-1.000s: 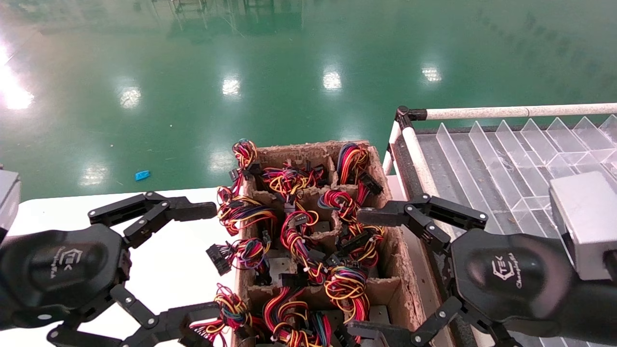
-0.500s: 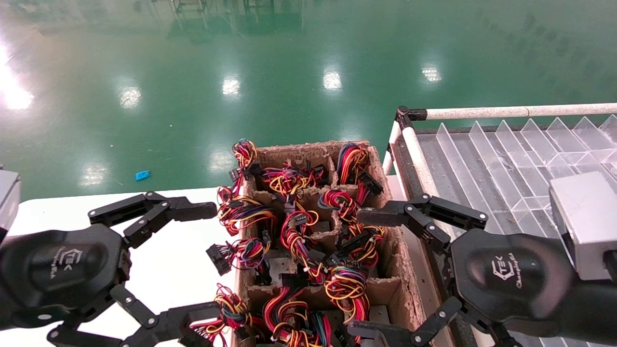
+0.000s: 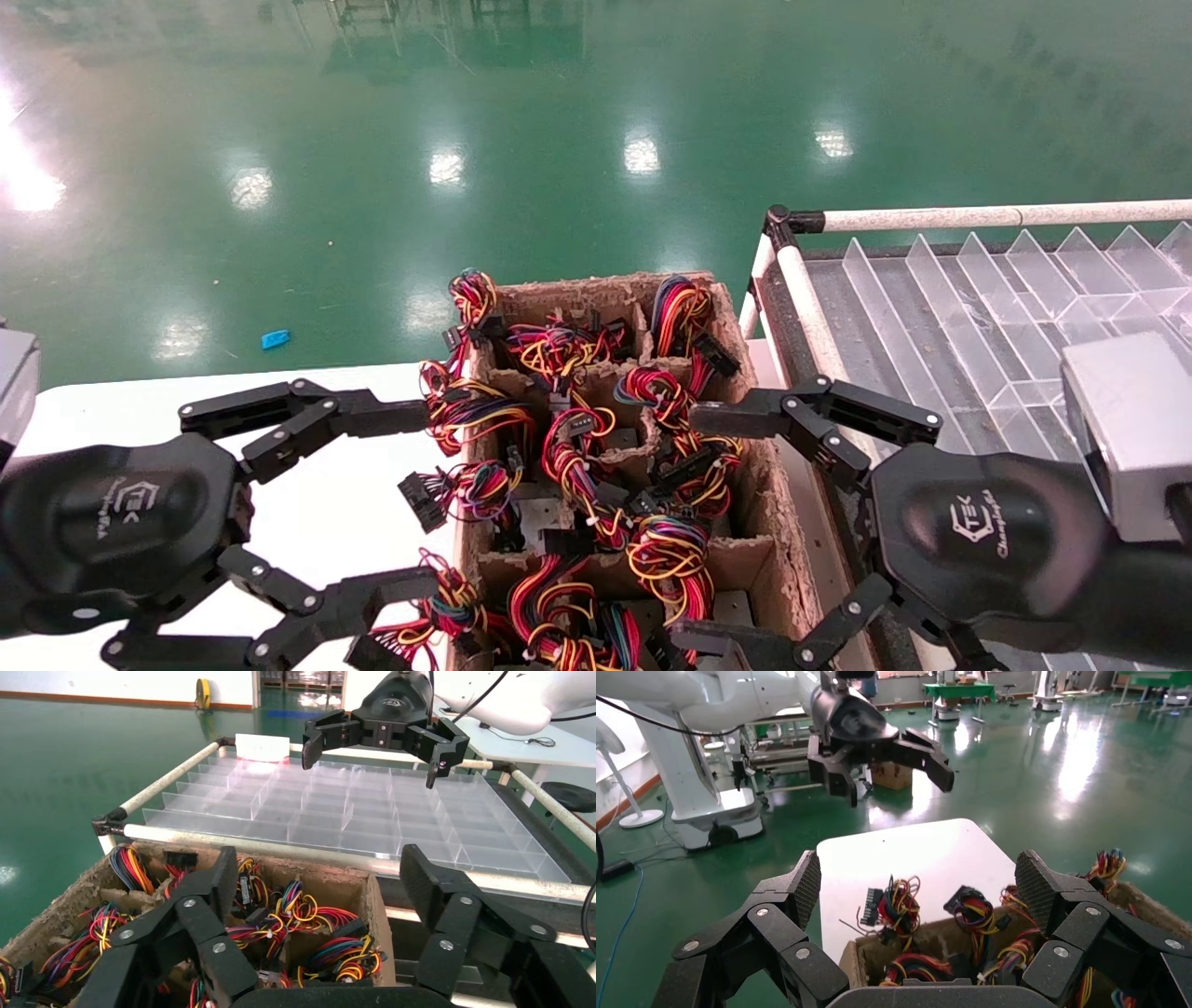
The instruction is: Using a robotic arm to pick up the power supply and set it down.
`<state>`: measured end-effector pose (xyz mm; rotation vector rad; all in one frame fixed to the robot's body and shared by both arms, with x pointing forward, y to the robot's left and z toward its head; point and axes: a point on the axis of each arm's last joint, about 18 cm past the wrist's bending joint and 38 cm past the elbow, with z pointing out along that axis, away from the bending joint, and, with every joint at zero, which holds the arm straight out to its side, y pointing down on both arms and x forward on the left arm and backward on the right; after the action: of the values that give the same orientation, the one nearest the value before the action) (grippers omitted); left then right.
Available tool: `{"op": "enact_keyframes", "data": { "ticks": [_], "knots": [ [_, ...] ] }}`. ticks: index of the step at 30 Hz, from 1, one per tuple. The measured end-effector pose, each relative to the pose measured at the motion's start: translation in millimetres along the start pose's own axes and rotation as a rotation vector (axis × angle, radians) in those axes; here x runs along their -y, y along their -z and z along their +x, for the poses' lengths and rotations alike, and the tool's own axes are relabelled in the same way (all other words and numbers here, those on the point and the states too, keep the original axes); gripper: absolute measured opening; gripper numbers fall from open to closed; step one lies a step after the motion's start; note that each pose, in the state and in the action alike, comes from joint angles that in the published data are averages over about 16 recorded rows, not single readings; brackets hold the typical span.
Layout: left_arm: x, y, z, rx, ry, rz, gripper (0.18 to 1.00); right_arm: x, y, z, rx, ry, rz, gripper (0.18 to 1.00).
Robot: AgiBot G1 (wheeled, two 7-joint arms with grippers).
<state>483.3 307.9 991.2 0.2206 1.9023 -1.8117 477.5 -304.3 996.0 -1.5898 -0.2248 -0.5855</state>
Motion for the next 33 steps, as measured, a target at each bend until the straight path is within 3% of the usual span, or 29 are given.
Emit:
{"op": "enact_keyframes", "data": {
  "ticks": [7,15,23,33],
  "knots": [
    [0.0,0.0,0.0,0.000,0.000,0.000,0.790,-1.5,-0.6,8.9,-0.050,0.038,-0.024,1.000],
    [0.0,0.0,0.0,0.000,0.000,0.000,0.600,-19.3,-7.2,19.0,-0.098,0.093,-0.117,1.000],
    [0.0,0.0,0.0,0.000,0.000,0.000,0.403,-47.1,-13.1,22.9,-0.101,0.132,-0.245,1.000],
    [0.0,0.0,0.0,0.000,0.000,0.000,0.259,-75.1,-20.3,24.7,-0.082,0.144,-0.341,0.999]
  ]
}}
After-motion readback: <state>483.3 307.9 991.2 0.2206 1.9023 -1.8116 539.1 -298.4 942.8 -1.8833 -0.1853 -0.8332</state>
